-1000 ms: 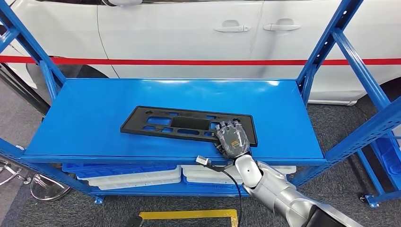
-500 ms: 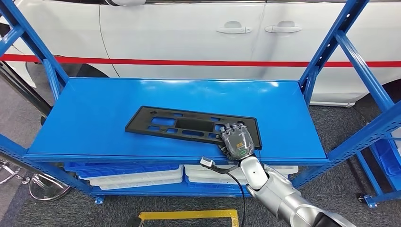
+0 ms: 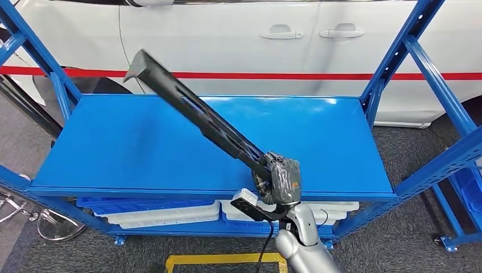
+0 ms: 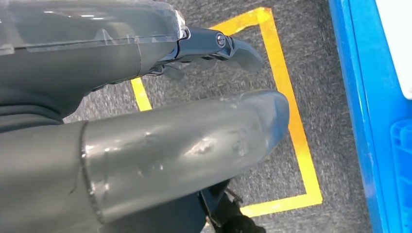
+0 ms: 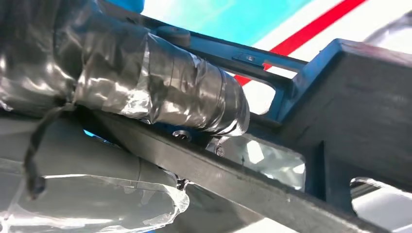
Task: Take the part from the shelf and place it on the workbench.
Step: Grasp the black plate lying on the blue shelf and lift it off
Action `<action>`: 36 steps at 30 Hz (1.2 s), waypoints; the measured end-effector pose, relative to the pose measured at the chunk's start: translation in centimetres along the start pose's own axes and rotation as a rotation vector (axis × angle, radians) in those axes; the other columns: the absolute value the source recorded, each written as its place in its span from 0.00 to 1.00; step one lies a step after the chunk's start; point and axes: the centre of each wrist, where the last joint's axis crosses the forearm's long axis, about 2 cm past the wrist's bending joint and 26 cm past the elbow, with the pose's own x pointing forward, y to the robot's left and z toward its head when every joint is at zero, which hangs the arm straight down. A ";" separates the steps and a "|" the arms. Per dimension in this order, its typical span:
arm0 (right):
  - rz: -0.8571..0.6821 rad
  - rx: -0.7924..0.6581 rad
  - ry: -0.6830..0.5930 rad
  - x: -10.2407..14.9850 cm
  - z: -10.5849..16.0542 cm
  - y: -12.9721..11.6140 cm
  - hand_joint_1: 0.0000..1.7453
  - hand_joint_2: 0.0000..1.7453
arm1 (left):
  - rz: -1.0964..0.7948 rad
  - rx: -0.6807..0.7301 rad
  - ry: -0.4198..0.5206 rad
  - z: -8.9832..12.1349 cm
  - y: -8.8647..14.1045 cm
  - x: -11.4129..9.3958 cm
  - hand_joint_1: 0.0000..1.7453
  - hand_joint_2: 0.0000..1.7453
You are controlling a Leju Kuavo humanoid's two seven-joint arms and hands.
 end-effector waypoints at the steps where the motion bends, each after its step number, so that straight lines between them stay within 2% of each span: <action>1: -0.027 -0.017 0.002 0.5 0.2 -0.1 1.00 0.00 | 0.001 0.001 0.001 0.1 0.0 -0.1 0.00 0.00; 5: -0.071 -0.055 -0.001 1.9 0.5 -0.3 1.00 0.00 | 0.001 0.005 0.004 0.2 0.2 -0.4 0.00 0.00; 10: -0.104 -0.076 0.007 2.3 0.9 -0.5 1.00 0.00 | 0.003 0.009 0.008 0.3 0.3 -0.6 0.00 0.00; 14: -0.216 -0.113 0.026 2.9 1.2 -0.6 1.00 0.00 | 0.020 0.019 0.001 0.4 0.4 -0.8 0.00 0.00; 18: -0.317 -0.141 0.032 3.6 2.0 -0.8 1.00 0.00 | 0.040 0.031 -0.014 0.7 0.4 -1.3 0.00 1.00; 20: -0.364 -0.147 0.023 4.0 2.6 -0.9 1.00 0.00 | 0.043 0.038 -0.021 0.8 0.5 -1.4 0.00 1.00; 23: -0.436 -0.142 0.002 4.8 3.3 -1.0 1.00 0.00 | 0.048 0.049 -0.025 1.0 0.6 -1.7 0.00 0.25; 24: -0.458 -0.142 -0.010 5.2 3.4 -1.1 1.00 0.00 | 0.051 0.052 -0.026 1.1 0.6 -1.8 0.00 0.25; 27: -0.521 -0.141 -0.059 6.4 3.3 -1.6 1.00 0.00 | 0.061 0.061 -0.031 1.2 0.5 -2.1 0.00 1.00; 36: -0.699 -0.093 -0.221 9.3 3.0 -2.8 1.00 0.00 | 0.086 0.093 -0.038 1.6 0.9 -2.7 0.00 1.00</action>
